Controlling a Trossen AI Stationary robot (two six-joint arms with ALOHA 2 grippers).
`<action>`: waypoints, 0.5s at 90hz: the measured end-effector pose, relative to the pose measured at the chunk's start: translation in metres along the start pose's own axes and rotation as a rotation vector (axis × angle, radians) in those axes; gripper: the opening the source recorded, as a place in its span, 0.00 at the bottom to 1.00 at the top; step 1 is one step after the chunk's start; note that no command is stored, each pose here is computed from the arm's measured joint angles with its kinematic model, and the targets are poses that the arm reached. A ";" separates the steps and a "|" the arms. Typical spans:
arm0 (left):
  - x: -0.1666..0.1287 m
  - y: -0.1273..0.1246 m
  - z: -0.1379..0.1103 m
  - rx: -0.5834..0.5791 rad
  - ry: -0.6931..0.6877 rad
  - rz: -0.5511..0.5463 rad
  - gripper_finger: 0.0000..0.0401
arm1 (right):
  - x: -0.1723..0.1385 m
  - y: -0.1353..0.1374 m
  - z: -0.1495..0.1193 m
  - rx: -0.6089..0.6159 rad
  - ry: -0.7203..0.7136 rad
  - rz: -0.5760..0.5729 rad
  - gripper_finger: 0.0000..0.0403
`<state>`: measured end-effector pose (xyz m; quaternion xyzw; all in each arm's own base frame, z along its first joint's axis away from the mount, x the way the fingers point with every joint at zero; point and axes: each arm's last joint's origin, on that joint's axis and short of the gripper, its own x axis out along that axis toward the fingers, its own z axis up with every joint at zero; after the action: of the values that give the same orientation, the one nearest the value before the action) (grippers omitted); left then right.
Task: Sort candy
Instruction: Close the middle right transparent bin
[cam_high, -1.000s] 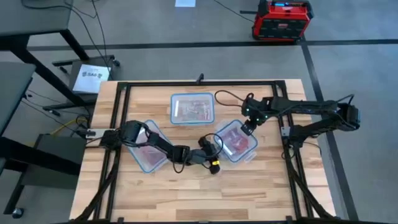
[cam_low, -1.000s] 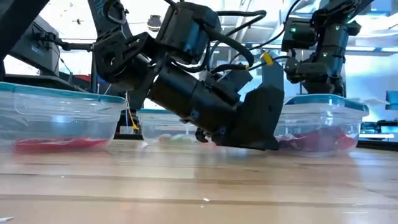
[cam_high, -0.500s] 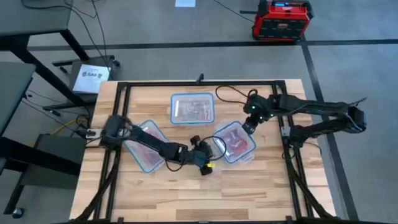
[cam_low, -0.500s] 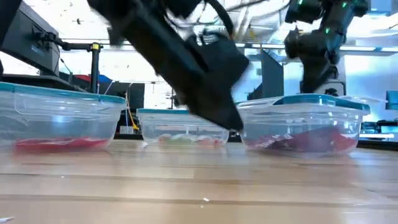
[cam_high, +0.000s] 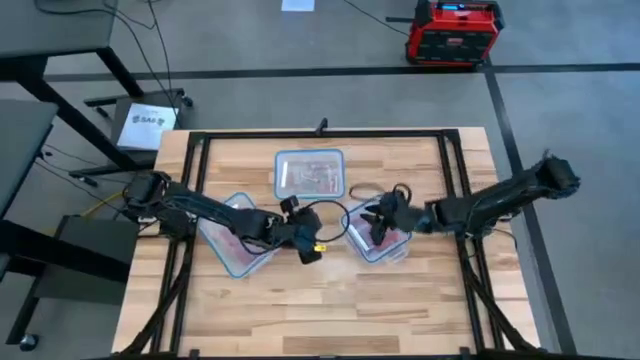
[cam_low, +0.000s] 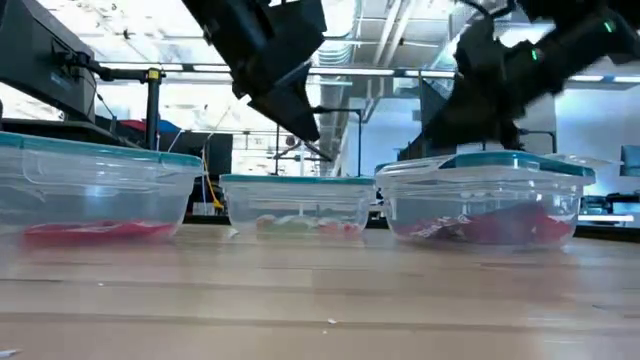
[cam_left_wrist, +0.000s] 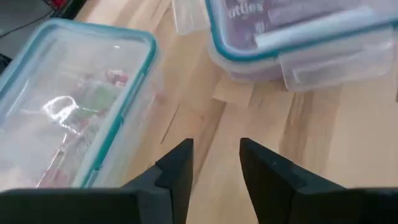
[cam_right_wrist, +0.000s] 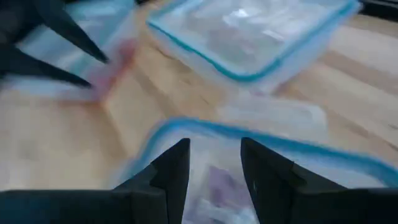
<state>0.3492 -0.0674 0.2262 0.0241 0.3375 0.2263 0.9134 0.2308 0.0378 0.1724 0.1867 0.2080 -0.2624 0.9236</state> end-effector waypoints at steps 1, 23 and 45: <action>0.000 0.000 0.000 0.000 0.002 -0.001 0.29 | 0.001 0.000 -0.003 -0.005 -0.001 -0.007 0.33; 0.003 -0.003 -0.005 -0.049 0.017 -0.004 0.29 | 0.021 0.011 -0.041 -0.129 0.009 -0.068 0.33; -0.004 -0.012 -0.008 -0.039 0.013 -0.034 0.29 | 0.024 0.017 -0.046 -0.449 0.103 0.086 0.33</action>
<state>0.3468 -0.0806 0.2201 -0.0011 0.3394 0.2173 0.9152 0.2454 0.0622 0.1265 -0.0019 0.3000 -0.1602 0.9404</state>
